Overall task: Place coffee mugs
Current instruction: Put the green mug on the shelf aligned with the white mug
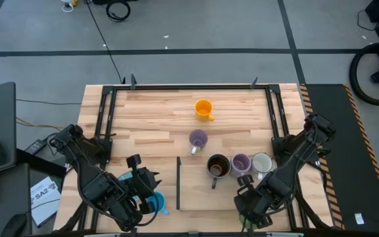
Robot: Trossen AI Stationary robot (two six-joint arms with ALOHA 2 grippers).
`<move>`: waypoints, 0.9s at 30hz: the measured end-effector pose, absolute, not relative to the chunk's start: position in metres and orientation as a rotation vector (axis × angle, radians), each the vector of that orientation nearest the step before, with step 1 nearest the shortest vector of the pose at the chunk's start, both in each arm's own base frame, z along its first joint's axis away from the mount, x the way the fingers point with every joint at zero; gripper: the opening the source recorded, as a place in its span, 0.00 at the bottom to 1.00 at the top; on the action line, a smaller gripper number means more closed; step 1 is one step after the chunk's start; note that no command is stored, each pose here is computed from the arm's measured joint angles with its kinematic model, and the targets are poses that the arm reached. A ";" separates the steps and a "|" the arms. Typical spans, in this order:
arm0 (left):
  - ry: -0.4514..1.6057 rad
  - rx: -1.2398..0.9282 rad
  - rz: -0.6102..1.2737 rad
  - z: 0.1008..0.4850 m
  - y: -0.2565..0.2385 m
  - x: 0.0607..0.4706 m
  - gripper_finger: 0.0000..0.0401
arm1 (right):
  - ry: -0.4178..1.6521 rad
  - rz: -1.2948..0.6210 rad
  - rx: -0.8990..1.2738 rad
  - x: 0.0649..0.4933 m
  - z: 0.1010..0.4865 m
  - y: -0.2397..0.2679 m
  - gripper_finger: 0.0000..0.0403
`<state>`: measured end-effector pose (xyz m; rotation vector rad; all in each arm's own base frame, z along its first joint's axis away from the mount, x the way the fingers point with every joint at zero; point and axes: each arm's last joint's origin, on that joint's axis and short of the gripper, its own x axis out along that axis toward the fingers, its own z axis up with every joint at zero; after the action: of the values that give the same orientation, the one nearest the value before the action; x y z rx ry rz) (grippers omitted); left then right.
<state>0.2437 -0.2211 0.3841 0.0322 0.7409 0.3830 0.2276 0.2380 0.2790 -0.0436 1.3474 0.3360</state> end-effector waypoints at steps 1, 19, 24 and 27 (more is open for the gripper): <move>0.741 0.032 0.383 0.384 -0.221 0.244 0.29 | 1.343 0.326 -0.044 0.225 0.282 0.237 0.05; 0.741 0.031 0.383 0.384 -0.221 0.244 0.29 | 1.337 0.196 -0.150 0.176 0.292 0.205 0.05; 0.740 0.031 0.383 0.384 -0.221 0.244 0.29 | 1.345 0.158 -0.109 0.170 0.285 0.197 0.05; 0.740 0.031 0.383 0.384 -0.221 0.244 0.29 | 1.338 0.153 -0.091 0.165 0.285 0.193 0.05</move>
<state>0.2438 -0.2212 0.3841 0.0312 0.7404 0.3831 0.1654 0.1934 0.2847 -0.0909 1.3378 0.1534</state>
